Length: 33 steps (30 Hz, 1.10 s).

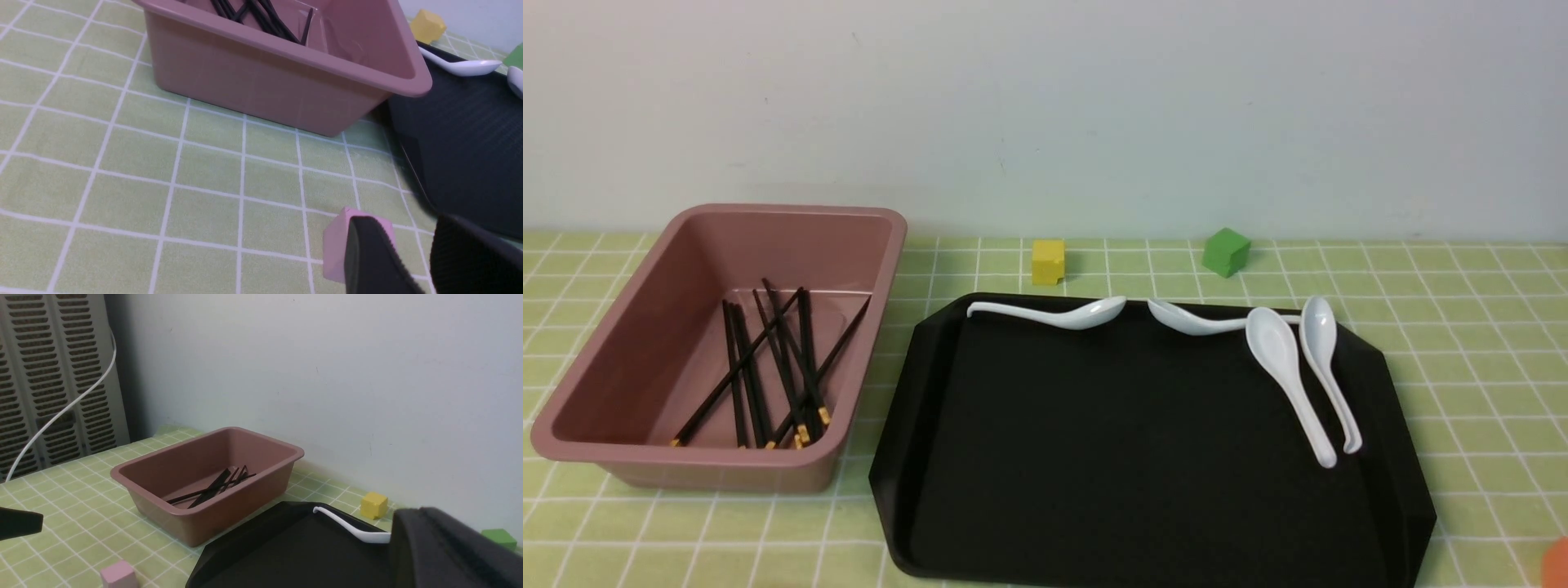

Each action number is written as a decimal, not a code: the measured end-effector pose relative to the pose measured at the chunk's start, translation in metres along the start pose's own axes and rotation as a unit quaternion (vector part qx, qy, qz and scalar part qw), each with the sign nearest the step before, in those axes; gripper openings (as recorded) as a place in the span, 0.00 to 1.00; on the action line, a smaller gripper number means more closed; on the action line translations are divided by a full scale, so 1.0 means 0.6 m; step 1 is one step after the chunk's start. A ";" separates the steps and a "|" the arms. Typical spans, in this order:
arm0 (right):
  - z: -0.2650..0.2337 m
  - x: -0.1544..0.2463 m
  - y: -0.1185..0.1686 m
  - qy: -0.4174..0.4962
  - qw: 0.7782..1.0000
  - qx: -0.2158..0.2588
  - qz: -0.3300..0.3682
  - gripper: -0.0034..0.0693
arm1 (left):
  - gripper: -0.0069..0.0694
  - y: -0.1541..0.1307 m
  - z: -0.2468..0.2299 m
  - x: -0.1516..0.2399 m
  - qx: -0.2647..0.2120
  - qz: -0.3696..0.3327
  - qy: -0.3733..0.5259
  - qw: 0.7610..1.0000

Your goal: On green tablecloth take chopsticks from black tray and put them in box.

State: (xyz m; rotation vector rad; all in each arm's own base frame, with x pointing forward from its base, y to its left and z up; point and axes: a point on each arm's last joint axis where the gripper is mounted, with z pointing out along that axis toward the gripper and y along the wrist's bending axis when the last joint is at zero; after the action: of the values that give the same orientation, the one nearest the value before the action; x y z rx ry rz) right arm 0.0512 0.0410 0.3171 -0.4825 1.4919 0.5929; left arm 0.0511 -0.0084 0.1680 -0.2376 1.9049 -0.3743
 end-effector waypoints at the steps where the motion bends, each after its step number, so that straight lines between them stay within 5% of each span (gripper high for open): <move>1: 0.000 0.002 0.000 0.006 1.000 0.001 0.002 0.07 | 0.40 0.000 0.000 0.000 0.000 0.000 0.000 1.000; 9: -0.006 0.055 -0.010 0.047 0.998 0.037 -0.021 0.08 | 0.40 0.000 0.000 0.000 0.000 0.000 0.000 1.000; 19: -0.035 0.186 -0.057 0.093 0.962 0.256 -0.012 0.10 | 0.40 0.000 0.000 0.000 0.000 0.000 0.000 1.000; 23: -0.042 0.220 -0.065 0.106 0.947 0.303 -0.003 0.10 | 0.40 0.000 0.000 0.000 0.000 0.000 0.000 1.000; 33: -0.047 0.232 -0.067 0.140 0.938 0.317 0.009 0.12 | 0.40 0.000 0.000 0.000 0.000 0.000 0.000 1.000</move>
State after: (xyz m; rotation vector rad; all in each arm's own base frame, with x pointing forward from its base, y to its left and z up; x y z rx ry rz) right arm 0.0529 0.0019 0.1747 -0.0442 1.8529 0.0305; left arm 0.0511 -0.0084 0.1680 -0.2376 1.9049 -0.3743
